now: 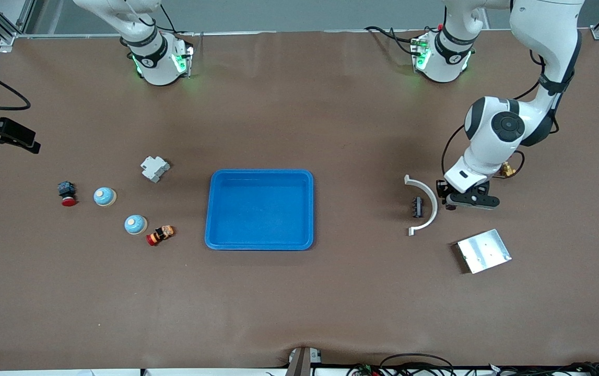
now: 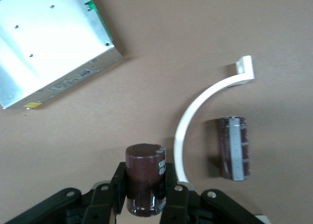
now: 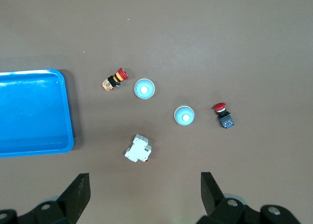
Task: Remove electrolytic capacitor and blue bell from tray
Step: 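Lower the capacitor beside the bracket and open the left gripper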
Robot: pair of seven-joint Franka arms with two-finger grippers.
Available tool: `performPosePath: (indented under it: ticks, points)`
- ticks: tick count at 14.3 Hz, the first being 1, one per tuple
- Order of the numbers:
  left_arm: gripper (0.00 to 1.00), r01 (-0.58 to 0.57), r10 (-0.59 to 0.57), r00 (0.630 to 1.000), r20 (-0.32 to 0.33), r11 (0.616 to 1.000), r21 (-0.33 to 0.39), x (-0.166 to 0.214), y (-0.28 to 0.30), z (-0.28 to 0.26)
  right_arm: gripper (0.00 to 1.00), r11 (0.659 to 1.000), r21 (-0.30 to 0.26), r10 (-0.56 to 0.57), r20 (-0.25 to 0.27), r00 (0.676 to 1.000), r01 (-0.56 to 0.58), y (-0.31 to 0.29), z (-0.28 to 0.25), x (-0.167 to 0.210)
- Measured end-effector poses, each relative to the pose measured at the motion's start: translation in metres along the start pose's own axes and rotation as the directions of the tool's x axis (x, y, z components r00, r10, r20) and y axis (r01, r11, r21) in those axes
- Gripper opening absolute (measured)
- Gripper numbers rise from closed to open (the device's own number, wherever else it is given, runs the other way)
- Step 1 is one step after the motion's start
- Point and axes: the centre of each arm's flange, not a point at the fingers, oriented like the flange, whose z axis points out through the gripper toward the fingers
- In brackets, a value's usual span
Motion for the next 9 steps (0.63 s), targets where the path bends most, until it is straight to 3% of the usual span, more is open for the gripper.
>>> performPosePath:
  ticks: [9]
  points:
    - [0.34,0.019,-0.019,0.998,0.064,1.000,-0.003,-0.016,-0.015,0.042,1.00,1.000,0.000,0.002,0.001,1.000,-0.002,0.001,0.000,0.000]
